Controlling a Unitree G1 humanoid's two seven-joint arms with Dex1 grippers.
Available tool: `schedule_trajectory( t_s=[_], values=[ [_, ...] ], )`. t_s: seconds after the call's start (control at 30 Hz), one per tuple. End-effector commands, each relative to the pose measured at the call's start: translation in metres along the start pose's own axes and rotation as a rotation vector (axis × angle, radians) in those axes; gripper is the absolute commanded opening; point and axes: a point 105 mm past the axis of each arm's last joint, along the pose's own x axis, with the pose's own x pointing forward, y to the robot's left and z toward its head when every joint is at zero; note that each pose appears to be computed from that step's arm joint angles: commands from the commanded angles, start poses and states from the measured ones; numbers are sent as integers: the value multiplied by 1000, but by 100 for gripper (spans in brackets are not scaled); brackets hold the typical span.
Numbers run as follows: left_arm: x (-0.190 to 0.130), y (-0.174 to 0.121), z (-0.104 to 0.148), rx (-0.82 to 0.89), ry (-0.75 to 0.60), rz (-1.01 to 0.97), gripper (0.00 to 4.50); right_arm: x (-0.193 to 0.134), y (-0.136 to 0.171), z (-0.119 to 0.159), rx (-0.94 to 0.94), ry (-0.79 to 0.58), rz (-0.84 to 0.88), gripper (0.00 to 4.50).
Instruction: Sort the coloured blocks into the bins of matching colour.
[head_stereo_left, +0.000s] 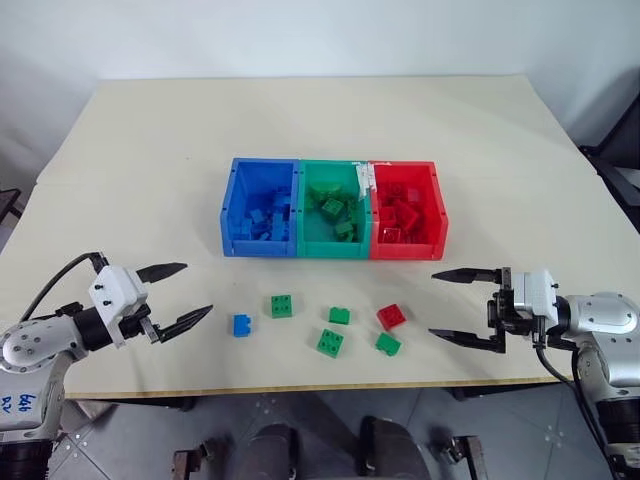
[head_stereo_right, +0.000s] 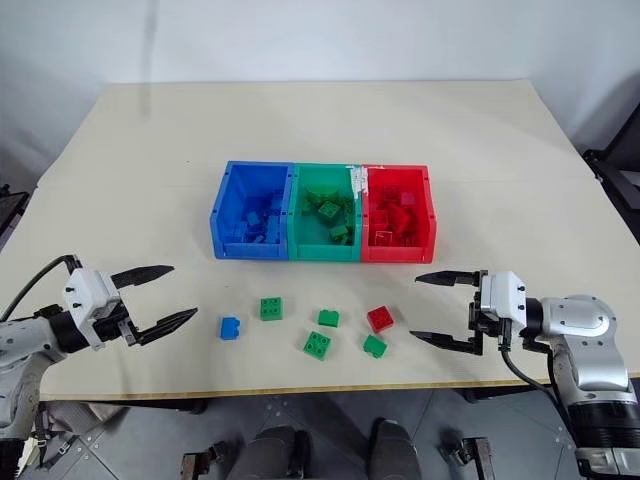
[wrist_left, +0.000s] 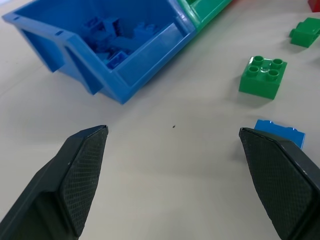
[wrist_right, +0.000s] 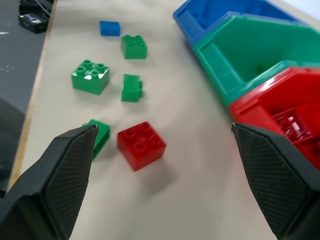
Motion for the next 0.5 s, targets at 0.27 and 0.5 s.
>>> schedule_trajectory(
  t_s=[0.27,0.5],
  values=[
    [45,-63,35,-24,-66,-316,447,-56,-6,4,7,125,-101,450],
    [70,-111,66,14,-204,-509,447,-90,9,-6,67,251,-108,450]
  ],
)
